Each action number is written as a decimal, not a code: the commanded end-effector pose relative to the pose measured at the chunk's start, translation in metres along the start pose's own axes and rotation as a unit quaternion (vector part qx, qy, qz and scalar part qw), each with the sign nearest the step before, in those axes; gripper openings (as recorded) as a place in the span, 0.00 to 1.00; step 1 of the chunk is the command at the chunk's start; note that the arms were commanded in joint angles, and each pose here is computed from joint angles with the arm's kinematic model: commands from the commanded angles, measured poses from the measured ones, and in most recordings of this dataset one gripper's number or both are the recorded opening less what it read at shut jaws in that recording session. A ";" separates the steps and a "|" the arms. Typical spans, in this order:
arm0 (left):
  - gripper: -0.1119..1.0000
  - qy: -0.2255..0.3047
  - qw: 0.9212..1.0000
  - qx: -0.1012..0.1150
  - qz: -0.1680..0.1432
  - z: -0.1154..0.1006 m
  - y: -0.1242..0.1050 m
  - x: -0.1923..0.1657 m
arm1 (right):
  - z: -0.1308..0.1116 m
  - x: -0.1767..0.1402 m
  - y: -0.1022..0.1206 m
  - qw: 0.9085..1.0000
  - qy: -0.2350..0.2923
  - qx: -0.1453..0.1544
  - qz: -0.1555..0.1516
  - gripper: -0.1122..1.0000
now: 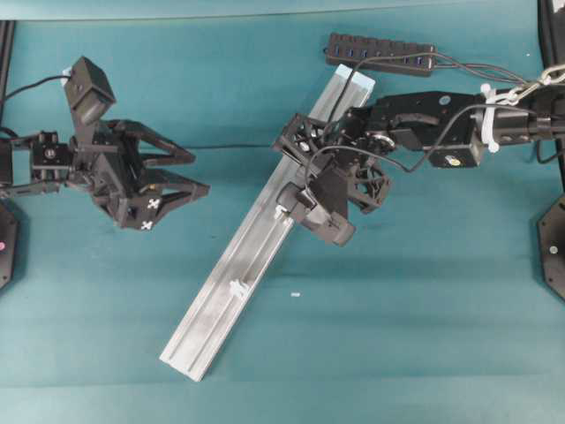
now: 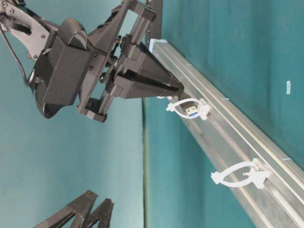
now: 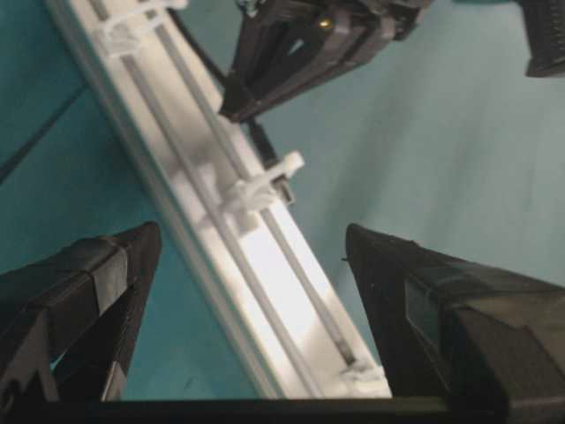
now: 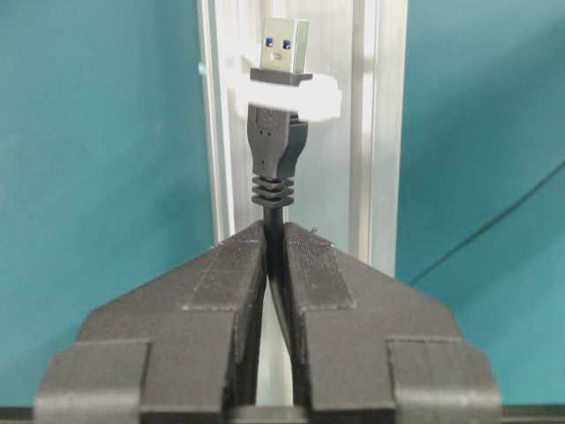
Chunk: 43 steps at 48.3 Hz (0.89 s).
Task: Pass the USB cable through three rings with both arms.
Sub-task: 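Push the plug into the second white ring with the right gripper, then grasp the plug past the second ring with the left gripper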
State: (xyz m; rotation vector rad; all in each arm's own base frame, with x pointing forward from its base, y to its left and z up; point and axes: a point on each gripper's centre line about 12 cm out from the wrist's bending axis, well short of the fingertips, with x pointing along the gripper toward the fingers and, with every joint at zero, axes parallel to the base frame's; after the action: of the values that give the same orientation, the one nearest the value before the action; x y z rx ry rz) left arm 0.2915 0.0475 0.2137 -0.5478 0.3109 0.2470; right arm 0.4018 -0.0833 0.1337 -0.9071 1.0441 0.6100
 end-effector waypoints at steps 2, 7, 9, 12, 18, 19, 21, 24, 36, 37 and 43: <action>0.92 -0.013 1.000 0.002 -0.015 0.008 -0.009 -0.002 | 0.005 0.000 -0.001 1.000 -0.005 0.003 -0.001 0.19; 0.92 -0.008 1.000 -0.004 -0.020 0.005 -0.013 -0.001 | 0.008 0.001 -0.001 1.000 -0.007 0.001 0.003 0.19; 0.92 -0.008 1.000 -0.012 -0.024 0.006 -0.016 -0.001 | 0.010 0.001 0.000 1.000 -0.007 -0.001 0.004 0.19; 0.92 -0.004 0.999 -0.024 -0.031 0.005 -0.021 0.001 | 0.010 0.001 0.000 1.000 -0.008 0.001 0.005 0.19; 0.92 0.012 0.999 -0.034 -0.041 -0.002 -0.029 0.007 | 0.010 0.001 -0.002 1.000 -0.007 0.018 0.004 0.19; 0.92 0.014 0.998 -0.033 -0.043 -0.003 -0.031 0.007 | 0.011 0.001 -0.001 1.000 -0.008 0.021 0.004 0.19; 0.92 0.019 0.998 -0.031 -0.046 -0.005 -0.034 0.009 | 0.012 0.001 -0.002 1.000 -0.008 0.027 0.004 0.19; 0.92 0.025 0.998 -0.029 -0.050 -0.008 -0.038 0.014 | 0.012 0.001 -0.003 0.999 -0.009 0.035 0.002 0.19; 0.92 0.041 0.998 -0.024 -0.049 -0.014 -0.043 0.028 | 0.019 0.000 -0.004 0.999 -0.012 0.040 0.005 0.19; 0.92 0.042 0.998 -0.024 -0.048 -0.015 -0.042 0.029 | 0.020 0.000 -0.004 0.999 -0.013 0.041 0.006 0.19; 0.92 0.051 0.997 -0.023 -0.044 -0.022 -0.040 0.036 | 0.022 0.000 -0.003 0.999 -0.017 0.046 0.008 0.19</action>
State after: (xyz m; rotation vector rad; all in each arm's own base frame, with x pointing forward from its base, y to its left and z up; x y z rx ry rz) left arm 0.3261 0.0097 0.1987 -0.6225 0.3974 0.1549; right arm 0.4103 -0.0700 0.1365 -0.8232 1.0535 0.5914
